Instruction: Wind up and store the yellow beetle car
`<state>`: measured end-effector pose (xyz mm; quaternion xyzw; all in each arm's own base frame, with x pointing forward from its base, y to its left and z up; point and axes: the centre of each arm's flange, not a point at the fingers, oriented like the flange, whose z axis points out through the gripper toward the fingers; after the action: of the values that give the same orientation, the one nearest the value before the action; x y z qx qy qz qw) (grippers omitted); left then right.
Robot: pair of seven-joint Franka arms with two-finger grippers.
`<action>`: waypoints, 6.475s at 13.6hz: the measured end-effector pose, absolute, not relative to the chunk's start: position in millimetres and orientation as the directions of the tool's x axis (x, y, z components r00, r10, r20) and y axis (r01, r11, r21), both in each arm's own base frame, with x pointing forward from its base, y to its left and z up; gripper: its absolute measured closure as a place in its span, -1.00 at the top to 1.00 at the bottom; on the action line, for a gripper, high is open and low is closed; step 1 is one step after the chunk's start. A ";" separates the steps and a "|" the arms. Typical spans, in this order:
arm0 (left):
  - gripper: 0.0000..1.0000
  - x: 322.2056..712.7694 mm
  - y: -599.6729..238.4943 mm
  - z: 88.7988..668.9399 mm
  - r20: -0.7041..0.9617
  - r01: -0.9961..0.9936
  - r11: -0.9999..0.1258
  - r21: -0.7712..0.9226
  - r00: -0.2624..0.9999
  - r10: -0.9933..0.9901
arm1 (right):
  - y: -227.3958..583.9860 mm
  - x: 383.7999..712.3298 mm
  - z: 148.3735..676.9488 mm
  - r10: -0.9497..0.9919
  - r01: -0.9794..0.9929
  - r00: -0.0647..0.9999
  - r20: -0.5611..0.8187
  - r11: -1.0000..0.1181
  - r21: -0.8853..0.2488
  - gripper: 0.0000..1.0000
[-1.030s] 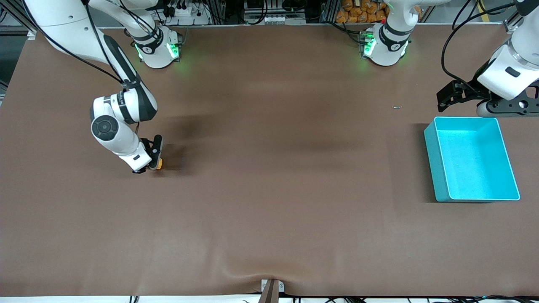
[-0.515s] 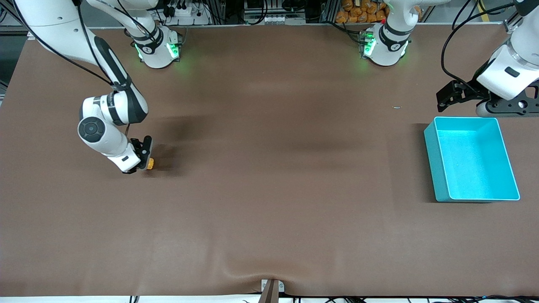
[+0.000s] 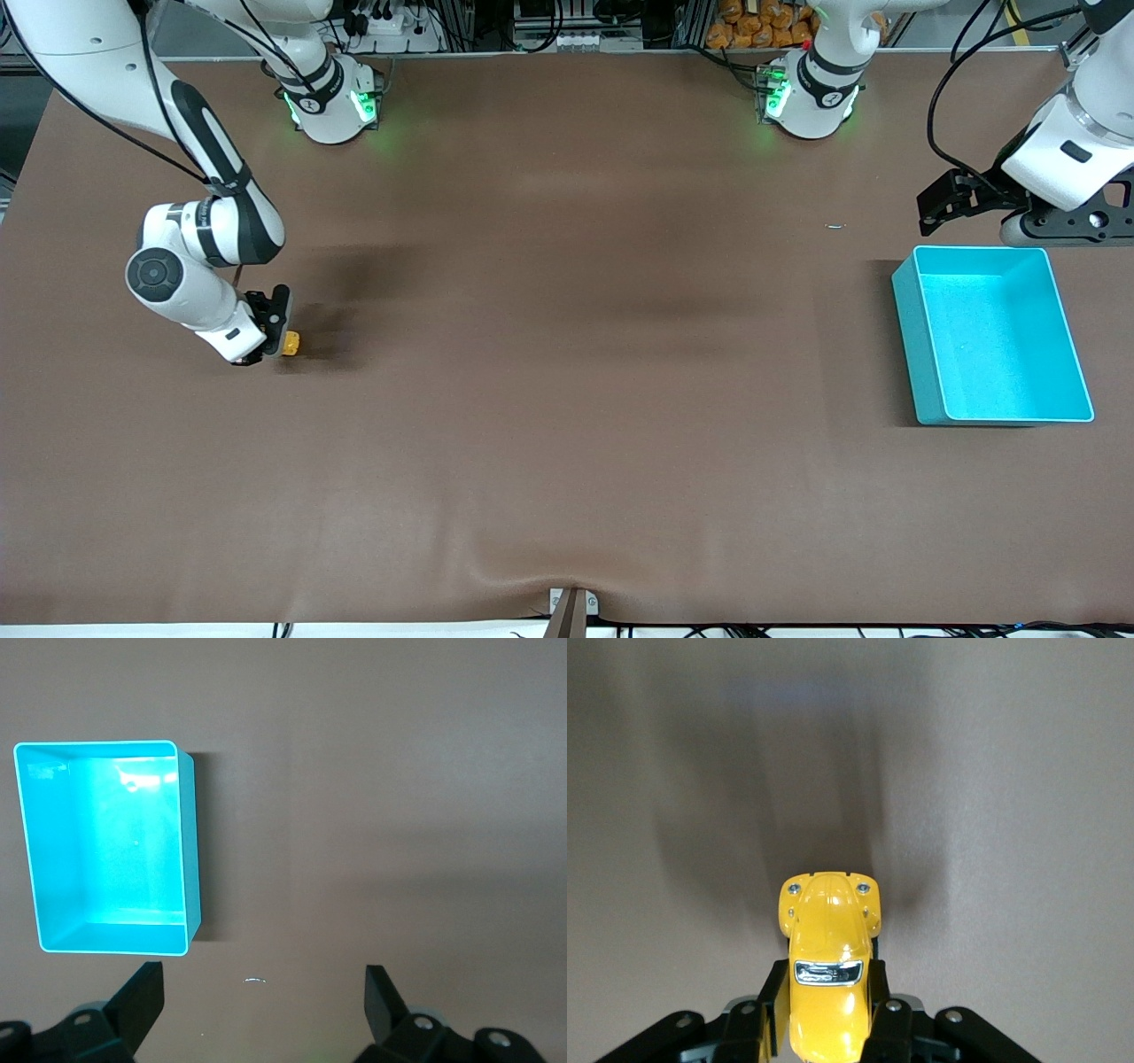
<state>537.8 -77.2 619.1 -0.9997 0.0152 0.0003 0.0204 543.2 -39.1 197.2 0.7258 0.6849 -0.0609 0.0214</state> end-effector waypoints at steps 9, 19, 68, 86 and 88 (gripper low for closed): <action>1.00 537.7 -77.4 619.0 -0.002 -0.031 -0.999 -0.041 1.000 -0.031 | -67.9 543.8 197.1 0.993 0.997 0.030 -0.114 -0.037 -0.062 -0.22; 1.00 535.9 -79.0 617.8 -0.016 -0.034 -0.999 -0.043 0.999 -0.034 | -80.7 547.8 193.1 0.993 0.997 0.028 -0.112 -0.036 -0.070 -0.04; 1.00 468.1 44.5 308.6 -0.022 0.964 -0.259 -0.065 0.258 0.966 | -41.2 650.4 582.9 0.244 0.246 0.969 0.040 -0.966 -0.073 1.00; 1.00 466.1 42.4 219.9 -0.036 0.986 -0.165 -0.013 0.165 0.986 | -21.4 556.8 624.0 0.000 0.002 0.999 0.036 -0.999 -0.040 1.00; 1.00 466.0 42.0 212.4 -0.039 0.986 -0.165 -0.010 0.164 0.986 | -20.8 548.5 633.7 0.000 0.002 0.999 0.042 -0.999 -0.038 1.00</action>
<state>466.0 42.0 212.4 -0.7629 -0.6462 0.0183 -0.0087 548.5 -20.8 633.7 0.9996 0.0006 0.0212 -0.0191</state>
